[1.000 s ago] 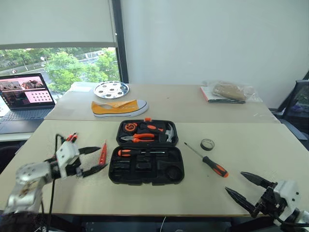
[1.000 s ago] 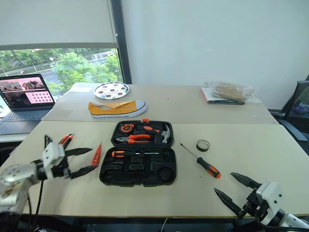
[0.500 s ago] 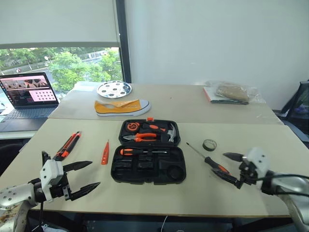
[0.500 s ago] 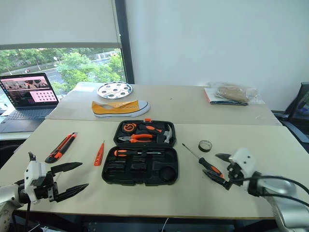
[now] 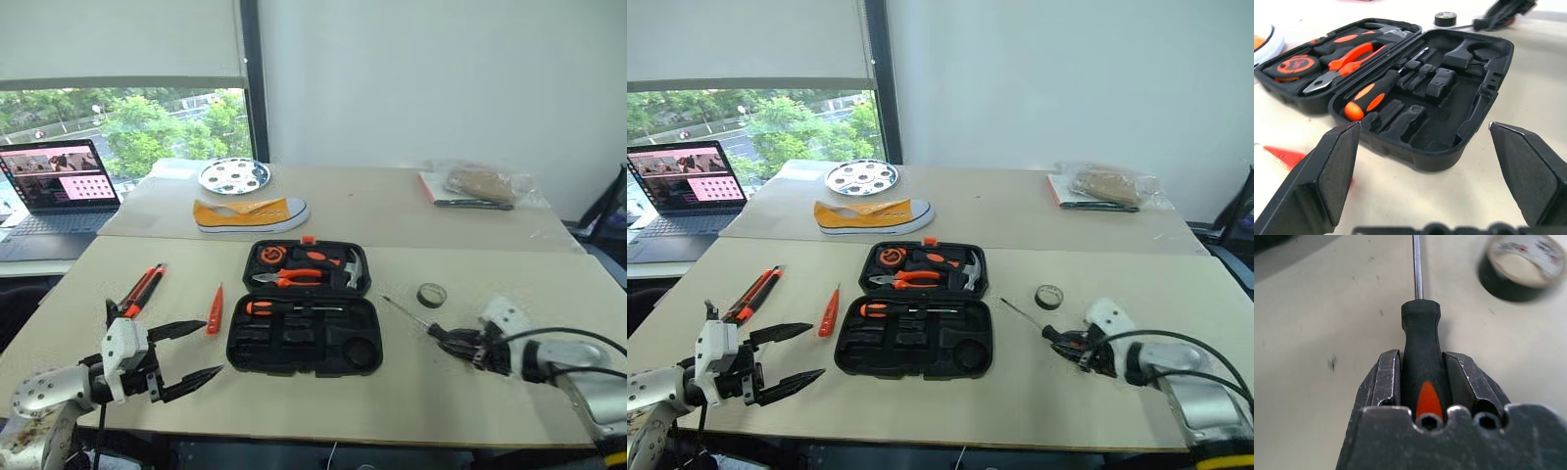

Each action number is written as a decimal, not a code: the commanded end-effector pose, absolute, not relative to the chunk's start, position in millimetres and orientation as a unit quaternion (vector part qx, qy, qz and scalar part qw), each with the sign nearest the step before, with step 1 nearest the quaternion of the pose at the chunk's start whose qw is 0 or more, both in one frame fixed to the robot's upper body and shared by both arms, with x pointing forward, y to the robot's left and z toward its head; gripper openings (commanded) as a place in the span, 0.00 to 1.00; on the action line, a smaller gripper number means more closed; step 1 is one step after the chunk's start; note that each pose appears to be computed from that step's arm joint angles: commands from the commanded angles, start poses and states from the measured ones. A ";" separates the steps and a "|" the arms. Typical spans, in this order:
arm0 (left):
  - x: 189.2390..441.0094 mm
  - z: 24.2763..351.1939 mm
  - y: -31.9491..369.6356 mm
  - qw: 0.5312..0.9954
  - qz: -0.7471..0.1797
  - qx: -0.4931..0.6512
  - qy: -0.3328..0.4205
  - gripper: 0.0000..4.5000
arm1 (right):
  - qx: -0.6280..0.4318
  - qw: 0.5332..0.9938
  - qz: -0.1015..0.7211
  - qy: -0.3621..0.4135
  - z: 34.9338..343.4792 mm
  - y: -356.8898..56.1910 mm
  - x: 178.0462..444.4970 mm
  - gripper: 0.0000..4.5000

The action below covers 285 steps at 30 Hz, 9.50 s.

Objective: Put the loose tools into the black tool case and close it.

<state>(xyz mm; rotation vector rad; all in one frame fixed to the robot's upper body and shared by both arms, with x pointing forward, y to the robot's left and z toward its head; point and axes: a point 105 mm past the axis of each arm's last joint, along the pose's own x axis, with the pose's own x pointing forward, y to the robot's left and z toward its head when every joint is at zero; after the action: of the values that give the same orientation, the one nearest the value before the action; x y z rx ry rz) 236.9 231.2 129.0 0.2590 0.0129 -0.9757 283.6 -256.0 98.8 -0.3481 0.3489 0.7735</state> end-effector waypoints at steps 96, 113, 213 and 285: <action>235.5 125.2 246.0 0.922 -0.366 0.123 0.002 1.00 | -0.297 0.698 0.638 0.130 108.9 -13.9 356.6 0.00; 181.3 117.4 340.0 0.993 -0.093 0.070 -0.008 1.00 | -0.127 0.761 0.615 -0.160 189.9 -90.8 302.0 0.77; 327.1 131.6 160.4 0.691 -0.626 0.325 0.157 0.10 | -0.122 0.838 0.505 -0.168 185.5 -144.6 247.1 1.00; 328.8 106.5 153.6 0.755 -0.584 0.263 0.142 0.02 | -0.113 0.839 0.507 -0.164 181.7 -141.3 254.9 1.00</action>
<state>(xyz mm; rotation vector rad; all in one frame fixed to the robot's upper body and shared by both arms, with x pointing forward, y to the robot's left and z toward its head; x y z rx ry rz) 336.5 152.6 114.9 0.5587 0.2811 -1.2367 256.7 -142.0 174.4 -0.2308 -0.3127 1.0782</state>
